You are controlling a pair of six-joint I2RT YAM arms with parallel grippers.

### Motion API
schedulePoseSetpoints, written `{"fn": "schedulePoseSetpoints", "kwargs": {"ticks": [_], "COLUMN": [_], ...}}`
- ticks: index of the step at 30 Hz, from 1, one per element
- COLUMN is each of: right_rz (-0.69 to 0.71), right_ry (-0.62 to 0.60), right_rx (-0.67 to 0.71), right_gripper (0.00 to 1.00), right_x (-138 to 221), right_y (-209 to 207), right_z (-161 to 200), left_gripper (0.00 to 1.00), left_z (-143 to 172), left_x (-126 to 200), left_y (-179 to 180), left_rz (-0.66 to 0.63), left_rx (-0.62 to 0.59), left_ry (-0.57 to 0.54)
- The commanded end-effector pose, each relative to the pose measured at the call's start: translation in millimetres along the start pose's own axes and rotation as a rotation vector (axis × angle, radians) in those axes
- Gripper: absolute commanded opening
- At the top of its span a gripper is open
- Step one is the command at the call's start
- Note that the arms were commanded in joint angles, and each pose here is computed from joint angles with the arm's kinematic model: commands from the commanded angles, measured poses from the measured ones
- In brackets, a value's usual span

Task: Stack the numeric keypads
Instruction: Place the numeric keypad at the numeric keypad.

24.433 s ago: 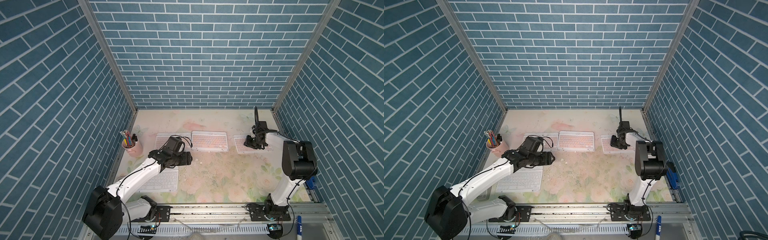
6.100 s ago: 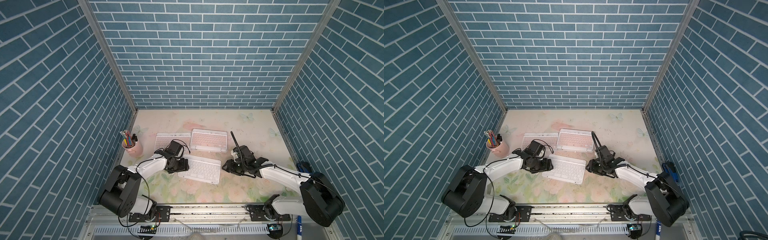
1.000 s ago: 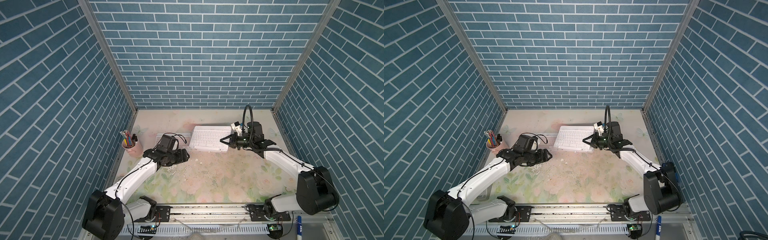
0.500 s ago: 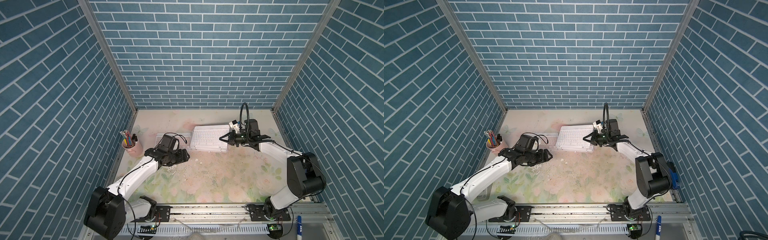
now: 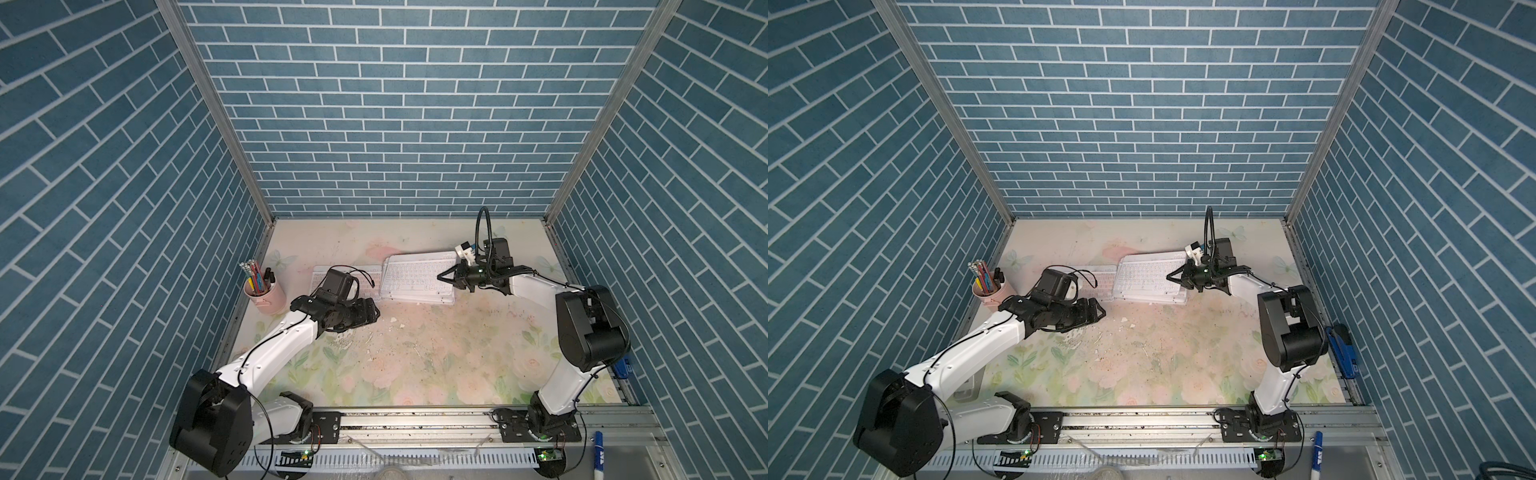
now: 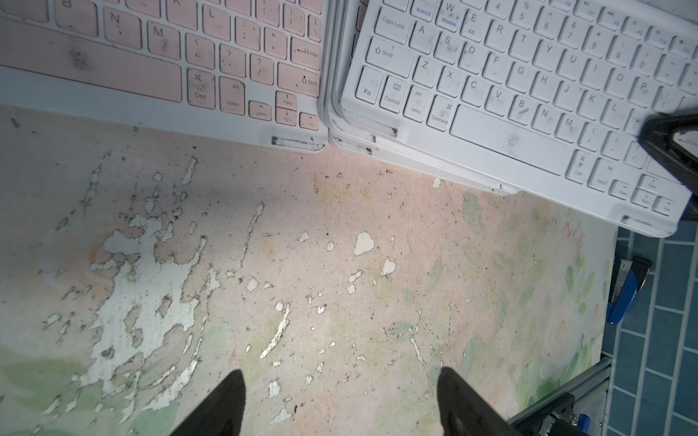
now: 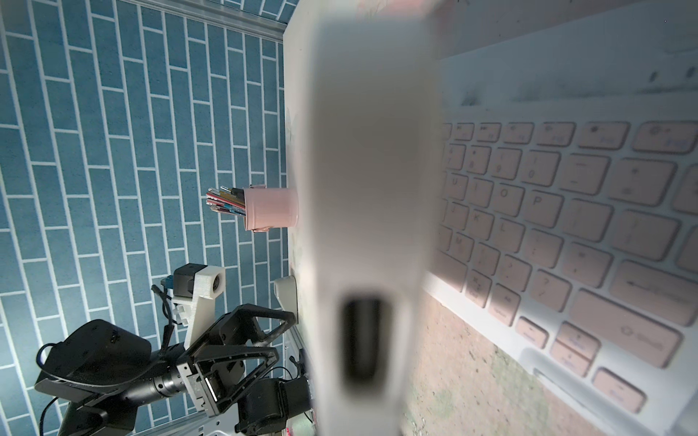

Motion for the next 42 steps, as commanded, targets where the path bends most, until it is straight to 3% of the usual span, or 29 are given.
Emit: {"fn": "schedulePoseSetpoints", "kwargs": {"ticks": [1,5,11,18,25,31,38,42], "right_rz": [-0.061,-0.061,-0.045,-0.017,-0.003,0.023,0.08,0.137], "right_ry": [0.003,0.005,0.018,0.058,0.072,0.084,0.085,0.071], "right_rx": [0.091,0.07,0.046,0.025,0.008,0.01,0.004,0.0], "right_gripper": [0.0,0.05,0.28,0.3,0.22,0.22,0.31,0.43], "right_x": [2.9,4.8,7.1,4.6,-0.4,-0.3,-1.6,-1.0], "right_y": [11.9,6.1,-1.8,-8.5,-12.9,-15.1,-19.1,-21.3], "right_z": [-11.4,-17.7,-23.6,-26.5,-32.5,-32.1,-34.4,-36.8], "left_gripper": [0.81,0.81,0.81,0.81,0.81,0.81,0.81,0.81], "left_z": [0.9,1.9,2.2,3.7,4.6,6.3,7.1,8.0], "left_x": [-2.0,-3.9,-6.5,-9.1,-11.2,-12.1,-12.5,-11.0], "left_y": [2.5,3.4,4.1,5.9,6.5,7.3,7.9,7.8], "left_rz": [-0.001,0.0,0.001,-0.001,0.003,0.005,0.006,0.007], "left_rx": [-0.009,-0.006,-0.004,-0.001,0.002,0.002,0.004,0.003], "left_ry": [0.009,0.012,0.016,0.016,0.021,0.024,0.022,0.019]}}
Point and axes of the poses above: each gripper's point midway between its finger pads, its own x axis back along the fingers, its own y axis along the line the jaws close on, z = x × y, the point moved 10 cm from there along x, back along the fingers, and after that the axes turned 9 degrees about -x, right-handed, at the moved point
